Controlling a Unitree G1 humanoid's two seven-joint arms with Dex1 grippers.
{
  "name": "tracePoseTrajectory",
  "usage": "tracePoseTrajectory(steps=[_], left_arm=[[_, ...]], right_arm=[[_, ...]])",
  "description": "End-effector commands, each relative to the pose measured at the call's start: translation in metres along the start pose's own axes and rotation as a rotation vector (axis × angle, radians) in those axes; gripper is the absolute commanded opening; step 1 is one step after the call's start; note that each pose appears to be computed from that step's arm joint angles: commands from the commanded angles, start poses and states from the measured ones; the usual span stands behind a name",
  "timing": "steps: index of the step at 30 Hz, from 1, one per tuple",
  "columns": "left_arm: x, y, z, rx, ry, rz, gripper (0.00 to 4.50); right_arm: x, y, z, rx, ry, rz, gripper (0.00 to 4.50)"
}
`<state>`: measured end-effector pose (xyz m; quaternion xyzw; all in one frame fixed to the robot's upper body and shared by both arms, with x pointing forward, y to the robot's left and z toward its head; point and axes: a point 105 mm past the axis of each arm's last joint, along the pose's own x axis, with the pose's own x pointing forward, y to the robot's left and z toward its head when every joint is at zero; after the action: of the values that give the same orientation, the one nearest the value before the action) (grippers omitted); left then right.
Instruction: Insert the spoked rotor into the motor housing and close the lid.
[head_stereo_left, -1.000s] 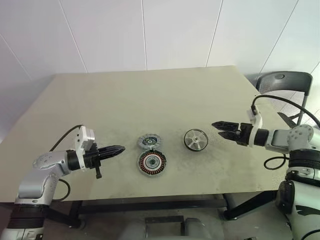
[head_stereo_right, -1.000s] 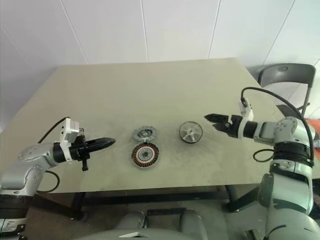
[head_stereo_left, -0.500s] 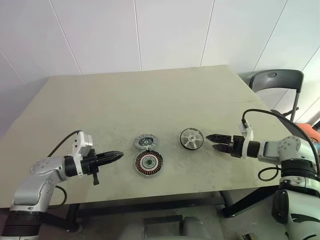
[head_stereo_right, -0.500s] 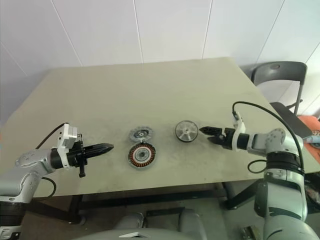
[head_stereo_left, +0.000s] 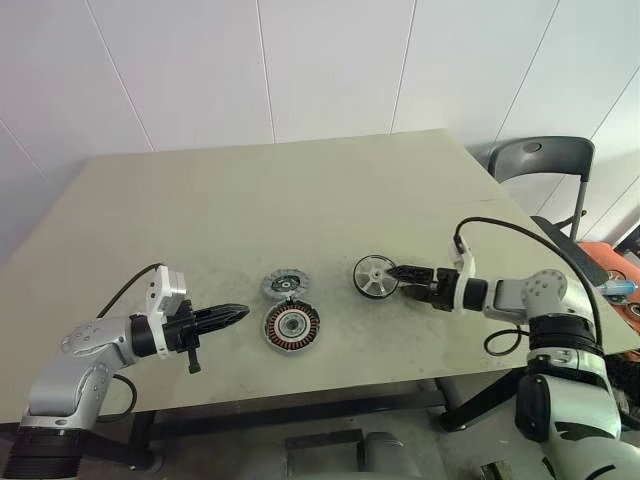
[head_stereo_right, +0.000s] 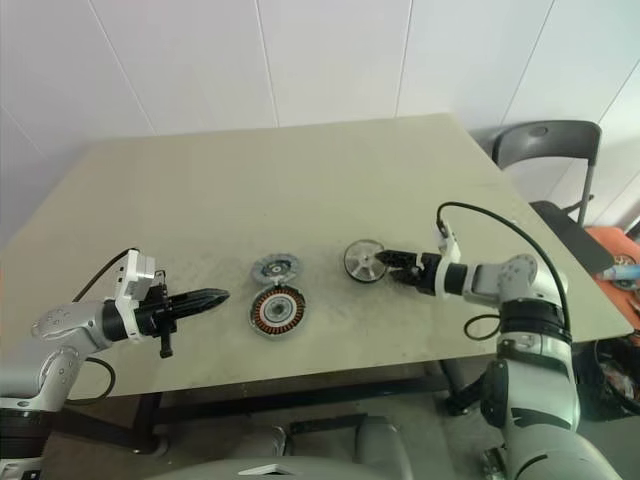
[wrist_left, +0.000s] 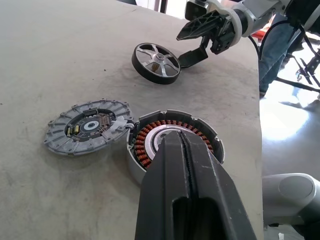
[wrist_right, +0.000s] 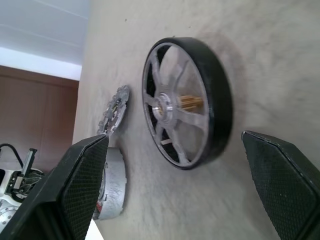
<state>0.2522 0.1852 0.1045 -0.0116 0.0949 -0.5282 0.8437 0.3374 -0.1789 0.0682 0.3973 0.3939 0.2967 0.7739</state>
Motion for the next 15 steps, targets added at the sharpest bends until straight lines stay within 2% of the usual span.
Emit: tracePoseTrajectory(steps=[1,4,13,15], left_arm=[[-0.001,0.0008,0.009,0.045,-0.022,0.001,0.02],[-0.0008,0.0018,0.0084,0.05,-0.022,0.008,0.0],[0.0035,0.0025,0.0088,0.055,-0.027,0.015,0.0],[0.0041,0.0026,0.0092,0.056,-0.027,0.016,0.0]], right_arm=[[0.007,0.0127,0.0019,-0.017,0.003,0.042,4.5],[0.006,0.013,0.0019,-0.014,0.002,0.043,3.93],[0.0022,0.0176,0.008,-0.003,-0.016,0.053,0.74],[0.003,0.02,0.0083,0.004,-0.019,0.067,0.36]])
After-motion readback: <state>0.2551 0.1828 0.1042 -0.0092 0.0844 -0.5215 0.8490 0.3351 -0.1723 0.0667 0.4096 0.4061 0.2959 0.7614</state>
